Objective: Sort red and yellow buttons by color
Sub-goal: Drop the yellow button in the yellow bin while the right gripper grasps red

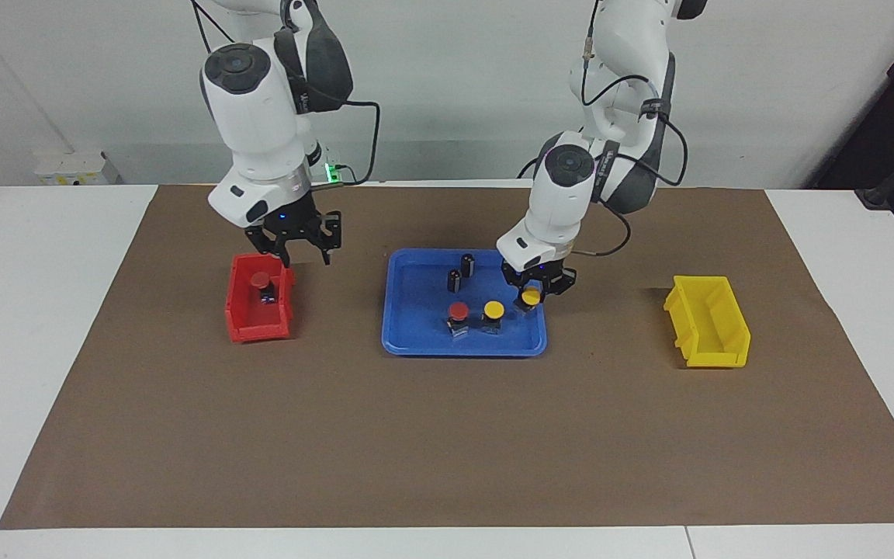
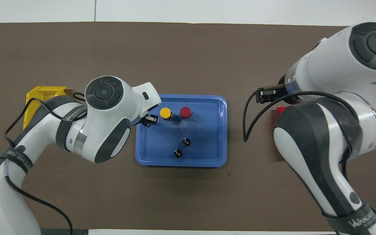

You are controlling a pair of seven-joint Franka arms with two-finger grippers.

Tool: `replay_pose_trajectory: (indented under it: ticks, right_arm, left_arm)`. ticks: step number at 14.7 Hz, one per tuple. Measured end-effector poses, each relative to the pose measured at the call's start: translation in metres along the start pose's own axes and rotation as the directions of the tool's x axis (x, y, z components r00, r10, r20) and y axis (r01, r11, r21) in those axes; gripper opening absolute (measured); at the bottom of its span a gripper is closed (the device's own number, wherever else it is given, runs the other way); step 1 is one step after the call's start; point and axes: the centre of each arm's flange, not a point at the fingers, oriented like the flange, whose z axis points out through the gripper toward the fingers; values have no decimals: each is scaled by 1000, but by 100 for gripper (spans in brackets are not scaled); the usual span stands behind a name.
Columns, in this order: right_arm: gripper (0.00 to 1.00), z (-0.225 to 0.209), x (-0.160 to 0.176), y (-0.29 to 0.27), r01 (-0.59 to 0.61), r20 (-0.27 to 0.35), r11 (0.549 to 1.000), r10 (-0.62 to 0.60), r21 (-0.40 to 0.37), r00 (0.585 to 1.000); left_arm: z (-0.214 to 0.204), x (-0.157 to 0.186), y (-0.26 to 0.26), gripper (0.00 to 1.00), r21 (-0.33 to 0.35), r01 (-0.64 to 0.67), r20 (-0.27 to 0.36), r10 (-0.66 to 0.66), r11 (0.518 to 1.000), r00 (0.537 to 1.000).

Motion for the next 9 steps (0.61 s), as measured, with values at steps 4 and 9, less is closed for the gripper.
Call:
replay_pose_trajectory:
  ticks: [4,9]
  right_arm:
    - [69,36,-7,-100,-66,-51,996,69,67,996]
    - [69,116,-16,-188,-53,-71,998,56,41,996]
  left_arm:
    - [-115,-31,-162,41,-16,168,13,-168,986,986]
    - [-106,-63,-314,41,27,446,-73,-443,895,894]
